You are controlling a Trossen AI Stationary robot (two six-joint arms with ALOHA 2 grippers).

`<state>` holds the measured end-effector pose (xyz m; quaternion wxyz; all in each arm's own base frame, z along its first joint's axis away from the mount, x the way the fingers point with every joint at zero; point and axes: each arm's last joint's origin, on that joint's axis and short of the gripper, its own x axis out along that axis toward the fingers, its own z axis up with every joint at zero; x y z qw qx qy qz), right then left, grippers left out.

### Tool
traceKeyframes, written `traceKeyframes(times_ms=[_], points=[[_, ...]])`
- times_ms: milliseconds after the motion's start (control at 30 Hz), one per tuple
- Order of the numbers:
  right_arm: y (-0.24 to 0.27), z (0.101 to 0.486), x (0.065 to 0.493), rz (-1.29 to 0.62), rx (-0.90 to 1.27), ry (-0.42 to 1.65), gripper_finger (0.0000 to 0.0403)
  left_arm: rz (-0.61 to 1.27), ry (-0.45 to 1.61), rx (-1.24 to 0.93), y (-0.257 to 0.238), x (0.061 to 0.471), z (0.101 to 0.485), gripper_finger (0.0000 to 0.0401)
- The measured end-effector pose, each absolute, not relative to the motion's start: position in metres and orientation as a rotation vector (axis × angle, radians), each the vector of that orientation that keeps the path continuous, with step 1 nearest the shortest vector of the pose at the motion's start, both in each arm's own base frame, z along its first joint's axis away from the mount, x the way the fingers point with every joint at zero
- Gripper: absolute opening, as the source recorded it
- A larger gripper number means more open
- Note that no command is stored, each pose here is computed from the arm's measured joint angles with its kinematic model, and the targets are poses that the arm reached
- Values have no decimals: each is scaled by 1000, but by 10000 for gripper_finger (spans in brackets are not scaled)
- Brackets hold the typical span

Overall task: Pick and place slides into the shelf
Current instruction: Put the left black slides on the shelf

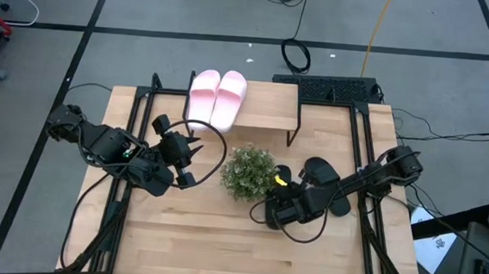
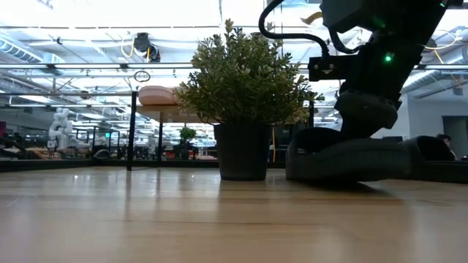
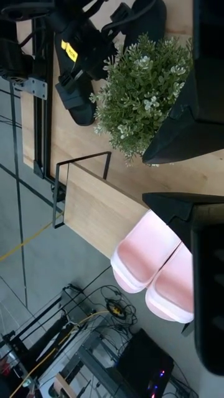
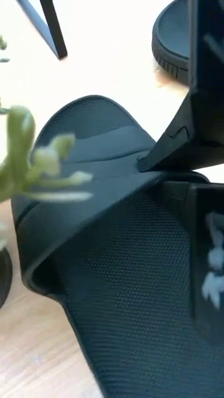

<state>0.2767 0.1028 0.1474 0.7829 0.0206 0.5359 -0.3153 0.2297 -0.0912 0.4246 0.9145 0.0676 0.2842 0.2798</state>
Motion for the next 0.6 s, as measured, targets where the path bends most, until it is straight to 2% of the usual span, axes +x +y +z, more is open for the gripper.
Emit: traceKeyframes(times_ms=[167,400,600], points=[[102,161,267,-652,99,1213,4,576,585,139,-91,230,425,85],[95,206,239,-616,212,1307,2,588,578,148,-91,230,425,85],[98,255,224,-498,414,1216,1,613,563,164,-90,229,426,85]])
